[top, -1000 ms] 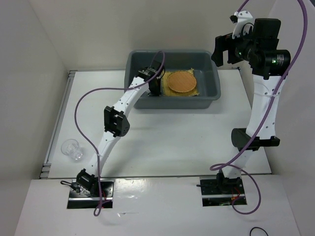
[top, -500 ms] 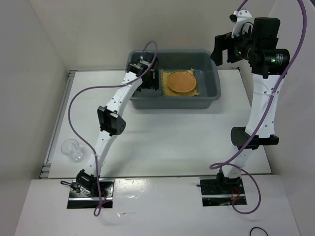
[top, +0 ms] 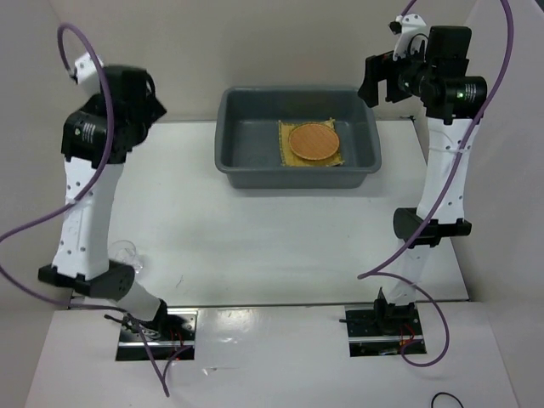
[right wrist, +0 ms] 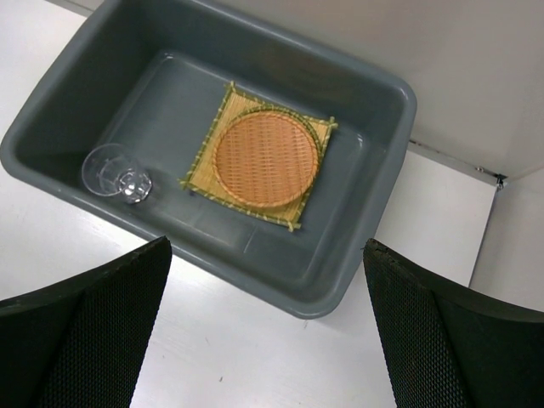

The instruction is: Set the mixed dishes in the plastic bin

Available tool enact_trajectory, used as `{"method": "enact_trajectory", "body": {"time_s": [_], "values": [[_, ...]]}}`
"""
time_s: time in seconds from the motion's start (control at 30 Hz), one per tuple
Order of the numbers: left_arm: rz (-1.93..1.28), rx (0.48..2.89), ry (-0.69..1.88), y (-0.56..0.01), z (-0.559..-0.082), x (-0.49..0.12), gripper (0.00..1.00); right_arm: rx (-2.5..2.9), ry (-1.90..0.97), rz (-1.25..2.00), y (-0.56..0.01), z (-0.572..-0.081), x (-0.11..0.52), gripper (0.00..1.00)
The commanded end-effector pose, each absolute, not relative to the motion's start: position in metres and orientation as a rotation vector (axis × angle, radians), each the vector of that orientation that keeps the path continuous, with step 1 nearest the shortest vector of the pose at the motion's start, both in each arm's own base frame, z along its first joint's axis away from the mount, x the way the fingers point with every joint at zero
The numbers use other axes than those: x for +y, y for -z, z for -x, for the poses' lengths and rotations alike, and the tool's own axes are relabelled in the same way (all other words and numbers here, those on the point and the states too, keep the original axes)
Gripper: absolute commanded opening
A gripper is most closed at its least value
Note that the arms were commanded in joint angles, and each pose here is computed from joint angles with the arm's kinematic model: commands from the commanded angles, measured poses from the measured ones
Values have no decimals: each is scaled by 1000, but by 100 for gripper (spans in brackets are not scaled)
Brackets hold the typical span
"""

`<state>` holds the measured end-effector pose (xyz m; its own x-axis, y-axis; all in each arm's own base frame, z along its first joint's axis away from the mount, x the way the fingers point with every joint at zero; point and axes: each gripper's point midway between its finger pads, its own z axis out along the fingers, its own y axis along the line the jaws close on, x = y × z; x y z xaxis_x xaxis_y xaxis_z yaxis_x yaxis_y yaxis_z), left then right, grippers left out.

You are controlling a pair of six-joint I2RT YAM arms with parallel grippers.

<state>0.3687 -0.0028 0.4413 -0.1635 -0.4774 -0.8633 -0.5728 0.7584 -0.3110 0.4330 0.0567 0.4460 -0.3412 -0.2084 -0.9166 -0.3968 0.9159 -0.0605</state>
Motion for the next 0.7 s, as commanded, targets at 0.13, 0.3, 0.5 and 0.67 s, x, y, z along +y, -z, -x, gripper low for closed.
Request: {"method": "enact_trajectory", "body": {"time_s": [0.13, 0.3, 0.5, 0.67], "values": [[1136, 2085, -553, -242, -300, 64, 99, 1891, -252, 448, -453, -441, 65, 98], [1377, 2195, -717, -178, -246, 95, 99, 1916, -265, 456, -438, -455, 70, 98], [1476, 2281, -448, -133, -243, 88, 99, 1905, -272, 462, -438, -460, 71, 98], [1542, 2361, -443, -100, -233, 90, 99, 1905, -272, 462, -438, -460, 71, 98]]}}
